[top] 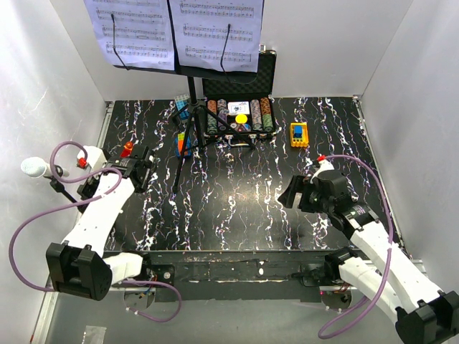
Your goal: Pack up the instrument practice props
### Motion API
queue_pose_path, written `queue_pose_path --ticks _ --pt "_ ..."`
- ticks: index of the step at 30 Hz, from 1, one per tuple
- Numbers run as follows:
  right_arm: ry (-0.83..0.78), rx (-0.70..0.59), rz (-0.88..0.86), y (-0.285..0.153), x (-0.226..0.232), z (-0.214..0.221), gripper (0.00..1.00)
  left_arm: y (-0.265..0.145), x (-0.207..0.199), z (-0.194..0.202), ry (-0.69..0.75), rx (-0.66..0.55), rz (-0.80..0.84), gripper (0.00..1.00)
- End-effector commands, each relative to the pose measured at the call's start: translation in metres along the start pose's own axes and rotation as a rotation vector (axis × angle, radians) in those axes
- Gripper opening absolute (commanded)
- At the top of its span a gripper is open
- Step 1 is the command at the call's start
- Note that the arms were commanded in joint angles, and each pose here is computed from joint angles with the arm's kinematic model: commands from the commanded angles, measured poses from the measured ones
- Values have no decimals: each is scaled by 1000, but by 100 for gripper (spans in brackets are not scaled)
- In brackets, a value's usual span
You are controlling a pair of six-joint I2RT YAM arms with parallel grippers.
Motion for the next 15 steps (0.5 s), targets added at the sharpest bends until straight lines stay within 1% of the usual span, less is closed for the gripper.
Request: queue_pose_path --ticks 1,3,9,12,15 --pt "20 -4 -52 -4 17 -9 96 5 42 -1 291 -68 -86 98" --pt "22 2 -50 -2 17 -9 97 6 42 -1 291 -86 -90 98" --pt "38 21 -59 6 20 -9 96 11 42 1 286 -75 -125 98" --pt "56 34 -76 10 23 -8 96 15 35 1 297 -57 -148 98" --pt "66 33 -83 10 24 -7 96 18 28 -3 313 -69 -157 98"
Point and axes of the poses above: each gripper's point midway between its finger pads, its own y axis out along the fingers, its own x axis along the line the jaws close on, z = x × y, the point moved 4 cm from there along -y, back along the fingers, and after that the axes turned 9 degrees about y, right-handed, at the moved point
